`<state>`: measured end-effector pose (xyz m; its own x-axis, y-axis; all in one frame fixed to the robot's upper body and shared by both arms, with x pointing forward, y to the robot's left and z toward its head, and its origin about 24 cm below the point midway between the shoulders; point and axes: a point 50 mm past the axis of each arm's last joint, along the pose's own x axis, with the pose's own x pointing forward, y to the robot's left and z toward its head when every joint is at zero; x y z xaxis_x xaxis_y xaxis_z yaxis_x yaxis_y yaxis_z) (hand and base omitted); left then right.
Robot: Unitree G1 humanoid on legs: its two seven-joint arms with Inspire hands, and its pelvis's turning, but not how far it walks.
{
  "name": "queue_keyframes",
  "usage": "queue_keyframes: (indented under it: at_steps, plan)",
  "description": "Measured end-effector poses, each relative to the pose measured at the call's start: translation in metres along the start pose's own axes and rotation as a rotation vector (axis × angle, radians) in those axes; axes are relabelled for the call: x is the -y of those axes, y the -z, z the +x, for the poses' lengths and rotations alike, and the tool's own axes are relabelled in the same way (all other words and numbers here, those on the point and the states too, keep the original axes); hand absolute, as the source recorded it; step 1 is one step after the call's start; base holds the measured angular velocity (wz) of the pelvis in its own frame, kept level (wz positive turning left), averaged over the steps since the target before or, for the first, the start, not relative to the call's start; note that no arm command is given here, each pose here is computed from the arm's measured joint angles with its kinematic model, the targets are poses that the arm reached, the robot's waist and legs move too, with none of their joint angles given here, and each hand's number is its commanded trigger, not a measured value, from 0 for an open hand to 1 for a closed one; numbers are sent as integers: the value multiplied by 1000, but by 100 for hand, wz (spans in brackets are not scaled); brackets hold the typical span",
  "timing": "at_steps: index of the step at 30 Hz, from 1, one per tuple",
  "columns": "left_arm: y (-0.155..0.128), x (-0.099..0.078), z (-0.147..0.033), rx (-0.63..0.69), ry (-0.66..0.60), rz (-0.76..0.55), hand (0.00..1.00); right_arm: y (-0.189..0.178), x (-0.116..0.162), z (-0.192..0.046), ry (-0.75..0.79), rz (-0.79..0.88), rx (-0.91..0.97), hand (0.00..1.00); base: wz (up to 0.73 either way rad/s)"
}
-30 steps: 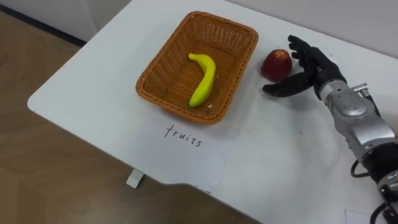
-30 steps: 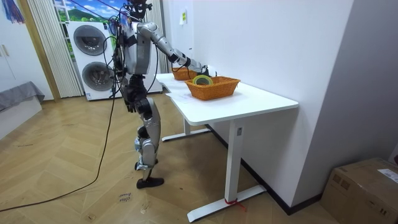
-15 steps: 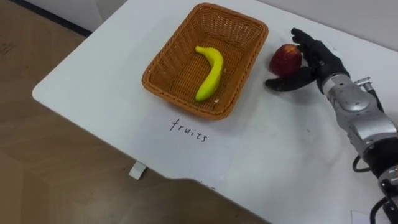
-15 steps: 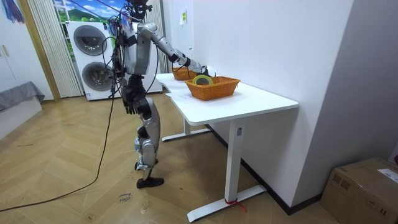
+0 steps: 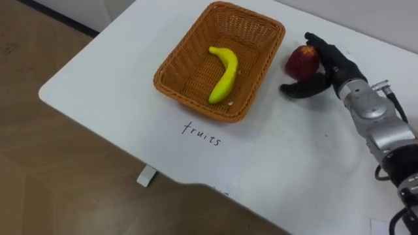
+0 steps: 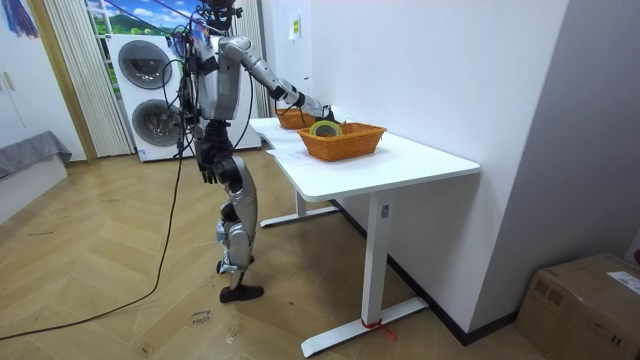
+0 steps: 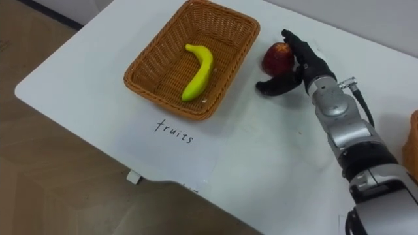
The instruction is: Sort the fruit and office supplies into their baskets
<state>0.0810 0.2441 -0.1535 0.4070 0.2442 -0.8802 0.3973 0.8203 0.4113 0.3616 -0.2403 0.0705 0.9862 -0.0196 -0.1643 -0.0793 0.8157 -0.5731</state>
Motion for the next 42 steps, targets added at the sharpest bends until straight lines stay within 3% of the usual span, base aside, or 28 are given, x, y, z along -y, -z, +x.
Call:
queue_keyframes:
  at_steps: [9,27,37,42]
  plan:
    - [-2,0,0,5,-2,11,0,1,11,3,57,-54,-29,100,0]
    - [-1,-3,0,4,-15,-2,0,1,6,3,-23,-32,-28,100,0]
    - [8,-2,-2,-16,-14,1,0,-1,-2,2,-106,-19,-22,100,3]
    - [27,0,-7,-72,-10,-24,0,5,-8,-3,-132,-20,-35,100,8]
